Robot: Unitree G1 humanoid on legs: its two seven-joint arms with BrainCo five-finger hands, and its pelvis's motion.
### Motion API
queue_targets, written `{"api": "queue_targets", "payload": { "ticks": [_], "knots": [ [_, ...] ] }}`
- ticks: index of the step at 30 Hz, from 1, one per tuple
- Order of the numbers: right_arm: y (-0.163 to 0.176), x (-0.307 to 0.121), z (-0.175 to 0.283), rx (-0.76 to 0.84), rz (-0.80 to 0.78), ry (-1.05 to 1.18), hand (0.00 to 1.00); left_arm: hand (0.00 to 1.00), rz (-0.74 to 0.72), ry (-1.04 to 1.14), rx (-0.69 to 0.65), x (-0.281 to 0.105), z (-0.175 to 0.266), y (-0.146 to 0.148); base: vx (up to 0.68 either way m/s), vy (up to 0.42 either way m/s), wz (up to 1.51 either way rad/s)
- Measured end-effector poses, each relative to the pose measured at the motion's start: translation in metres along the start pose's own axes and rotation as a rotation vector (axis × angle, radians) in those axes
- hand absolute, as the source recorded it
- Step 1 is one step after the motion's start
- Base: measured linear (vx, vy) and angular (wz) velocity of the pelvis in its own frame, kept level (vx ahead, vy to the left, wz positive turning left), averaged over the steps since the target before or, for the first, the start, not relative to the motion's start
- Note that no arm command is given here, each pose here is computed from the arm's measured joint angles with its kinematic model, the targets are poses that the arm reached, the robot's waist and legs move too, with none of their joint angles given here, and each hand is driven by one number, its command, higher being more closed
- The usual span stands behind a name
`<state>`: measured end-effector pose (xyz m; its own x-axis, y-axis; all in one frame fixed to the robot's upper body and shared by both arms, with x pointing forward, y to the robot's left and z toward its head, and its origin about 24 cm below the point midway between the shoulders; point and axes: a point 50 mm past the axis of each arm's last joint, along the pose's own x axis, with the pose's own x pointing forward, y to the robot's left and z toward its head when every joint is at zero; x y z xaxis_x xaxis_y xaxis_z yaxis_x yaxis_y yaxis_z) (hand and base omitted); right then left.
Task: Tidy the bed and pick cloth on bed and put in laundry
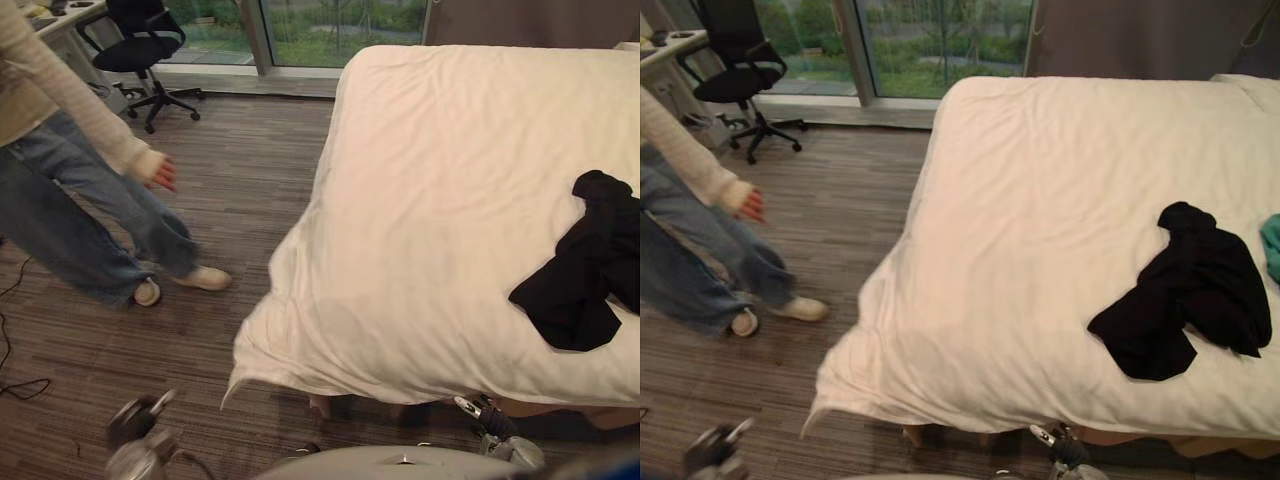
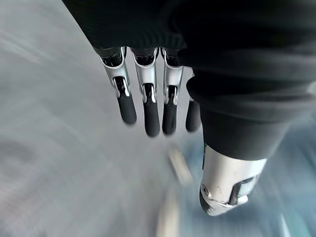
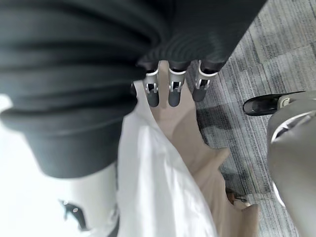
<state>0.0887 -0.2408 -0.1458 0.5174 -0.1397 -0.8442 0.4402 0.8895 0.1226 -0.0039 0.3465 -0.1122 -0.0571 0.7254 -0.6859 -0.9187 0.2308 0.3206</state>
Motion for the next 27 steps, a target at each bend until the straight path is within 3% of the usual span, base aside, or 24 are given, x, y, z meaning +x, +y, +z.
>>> {"api": "queue_targets", "payload": {
  "ticks": [4, 9, 11, 18, 23, 27],
  "knots": [
    [-0.012, -0.002, -0.007, 0.04, -0.015, 0.019, 0.0, 0.0, 0.191, 0.222, -0.068, -0.002, -0.044, 0.051, -0.08, 0.009, 0.16],
    [-0.014, 0.003, 0.01, 0.019, 0.01, -0.007, 0.0, 0.0, 0.08, 0.186, 0.056, -0.007, -0.057, 0.051, -0.07, 0.018, 0.08],
    [-0.011, 0.006, 0.016, 0.016, 0.024, -0.015, 0.0, 0.0, -0.039, 0.114, 0.079, -0.009, -0.056, 0.029, -0.05, 0.012, 0.01],
    [0.0, 0.009, 0.01, 0.045, 0.023, 0.0, 0.0, 0.0, -0.532, -0.089, 0.168, -0.042, -0.04, -0.086, 0.02, 0.005, 0.03],
    [0.012, 0.015, 0.022, 0.053, 0.024, -0.018, 0.0, 0.0, -0.58, -0.107, 0.174, -0.048, -0.037, -0.1, 0.08, 0.001, -0.02],
    [0.015, 0.016, 0.026, 0.069, 0.02, -0.018, 0.0, 0.0, -0.557, -0.141, 0.077, -0.049, -0.022, -0.105, 0.01, 0.0, 0.0]
  ]
}}
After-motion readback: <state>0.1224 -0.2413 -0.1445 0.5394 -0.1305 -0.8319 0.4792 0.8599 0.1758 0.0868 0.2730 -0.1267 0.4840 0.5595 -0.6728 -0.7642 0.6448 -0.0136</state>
